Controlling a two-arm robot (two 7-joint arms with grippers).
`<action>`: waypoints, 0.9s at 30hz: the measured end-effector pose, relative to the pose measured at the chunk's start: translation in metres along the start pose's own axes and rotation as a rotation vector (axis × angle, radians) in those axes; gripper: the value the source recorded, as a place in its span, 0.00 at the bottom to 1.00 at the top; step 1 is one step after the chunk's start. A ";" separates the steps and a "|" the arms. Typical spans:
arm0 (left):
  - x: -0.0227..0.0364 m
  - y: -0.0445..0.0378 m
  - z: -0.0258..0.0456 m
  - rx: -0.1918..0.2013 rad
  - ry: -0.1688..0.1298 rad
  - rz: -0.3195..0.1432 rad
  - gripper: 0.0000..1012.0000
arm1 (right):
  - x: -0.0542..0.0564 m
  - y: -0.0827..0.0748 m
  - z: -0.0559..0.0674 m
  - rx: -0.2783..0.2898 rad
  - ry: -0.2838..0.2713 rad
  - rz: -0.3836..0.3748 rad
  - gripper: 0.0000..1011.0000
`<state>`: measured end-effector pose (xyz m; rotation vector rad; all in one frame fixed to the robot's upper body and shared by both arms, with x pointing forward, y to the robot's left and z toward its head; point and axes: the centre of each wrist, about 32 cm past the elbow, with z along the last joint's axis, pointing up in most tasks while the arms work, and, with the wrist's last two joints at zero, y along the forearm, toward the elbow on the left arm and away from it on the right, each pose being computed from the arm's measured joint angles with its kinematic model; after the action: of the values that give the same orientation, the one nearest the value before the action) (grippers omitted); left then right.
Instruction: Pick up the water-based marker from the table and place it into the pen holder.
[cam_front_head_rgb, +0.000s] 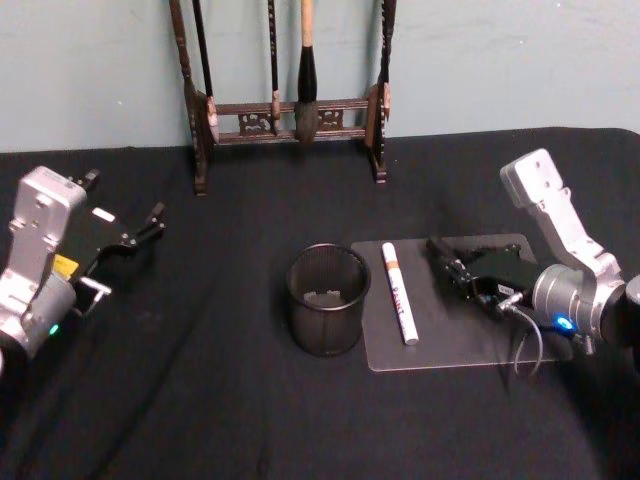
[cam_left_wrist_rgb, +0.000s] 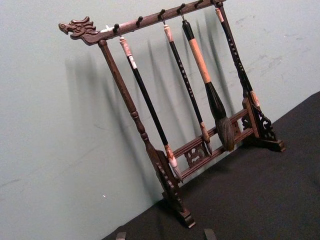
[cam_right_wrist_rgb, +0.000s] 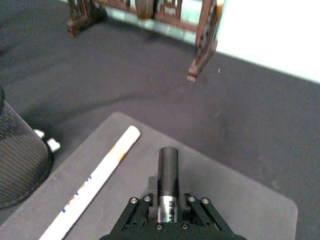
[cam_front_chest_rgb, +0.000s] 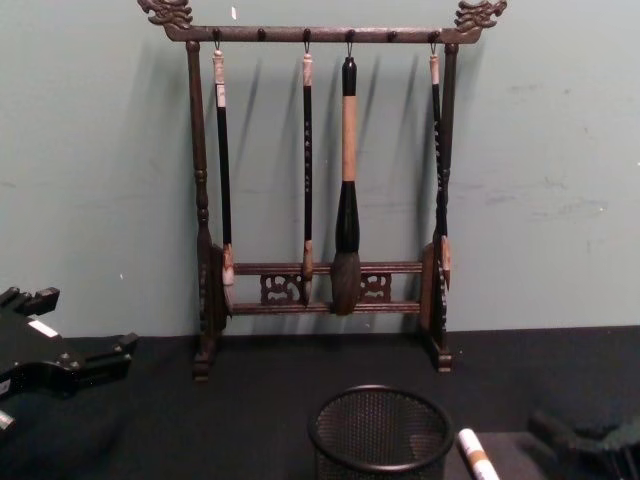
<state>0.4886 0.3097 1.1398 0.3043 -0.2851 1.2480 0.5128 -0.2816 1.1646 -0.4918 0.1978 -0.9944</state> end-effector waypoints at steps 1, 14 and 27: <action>0.0000 0.0000 0.0000 0.000 0.000 0.000 0.99 | 0.000 -0.001 0.001 0.013 -0.004 -0.003 0.24; 0.0000 0.0000 0.0000 0.000 0.000 0.000 0.99 | -0.013 -0.014 0.007 0.405 -0.080 -0.044 0.24; 0.0000 0.0000 0.0000 0.000 0.000 0.000 0.99 | -0.044 0.002 0.010 0.715 -0.062 0.070 0.24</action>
<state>0.4886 0.3097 1.1398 0.3044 -0.2850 1.2479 0.4938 -0.2405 1.1700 0.1381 -0.1966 -0.9085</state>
